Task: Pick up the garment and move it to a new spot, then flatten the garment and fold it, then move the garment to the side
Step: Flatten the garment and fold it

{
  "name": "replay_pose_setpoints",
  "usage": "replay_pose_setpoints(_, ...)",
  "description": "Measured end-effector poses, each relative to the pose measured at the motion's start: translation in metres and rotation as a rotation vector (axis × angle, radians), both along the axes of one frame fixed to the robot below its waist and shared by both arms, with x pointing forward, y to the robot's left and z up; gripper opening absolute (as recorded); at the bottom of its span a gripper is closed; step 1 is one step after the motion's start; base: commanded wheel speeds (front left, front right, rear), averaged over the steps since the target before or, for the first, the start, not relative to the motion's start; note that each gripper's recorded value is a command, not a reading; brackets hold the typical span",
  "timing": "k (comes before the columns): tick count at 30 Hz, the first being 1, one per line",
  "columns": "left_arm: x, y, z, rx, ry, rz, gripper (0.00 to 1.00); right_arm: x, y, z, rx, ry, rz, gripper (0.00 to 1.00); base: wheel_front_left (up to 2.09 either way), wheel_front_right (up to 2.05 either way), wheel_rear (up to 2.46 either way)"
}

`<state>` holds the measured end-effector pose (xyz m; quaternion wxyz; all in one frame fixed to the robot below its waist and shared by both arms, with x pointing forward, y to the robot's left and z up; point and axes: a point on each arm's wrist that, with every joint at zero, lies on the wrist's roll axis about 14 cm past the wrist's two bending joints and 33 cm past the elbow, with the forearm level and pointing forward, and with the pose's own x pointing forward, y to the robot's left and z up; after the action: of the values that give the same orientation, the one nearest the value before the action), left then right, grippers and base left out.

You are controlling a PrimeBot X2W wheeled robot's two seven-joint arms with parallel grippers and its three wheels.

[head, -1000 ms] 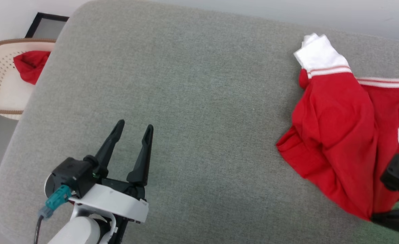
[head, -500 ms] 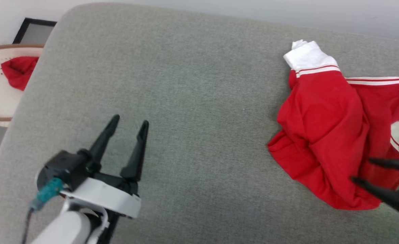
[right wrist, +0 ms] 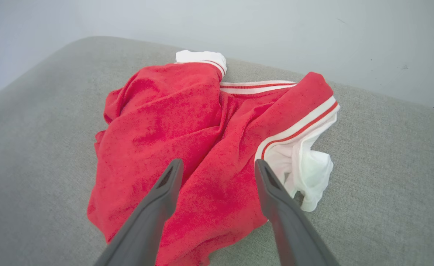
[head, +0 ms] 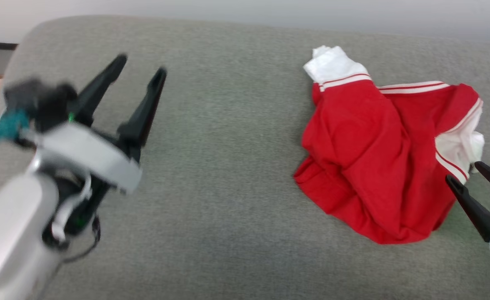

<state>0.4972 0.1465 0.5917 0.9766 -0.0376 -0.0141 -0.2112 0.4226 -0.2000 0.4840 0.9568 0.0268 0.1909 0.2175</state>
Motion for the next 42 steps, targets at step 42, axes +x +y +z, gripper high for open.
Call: replay_pose_setpoints(42,0.116,-0.202,-0.169,0.103,0.979,-0.561,0.85,-0.036,-0.042,-0.036,0.115,-0.045,-0.457,1.00,0.00,0.00,0.00)
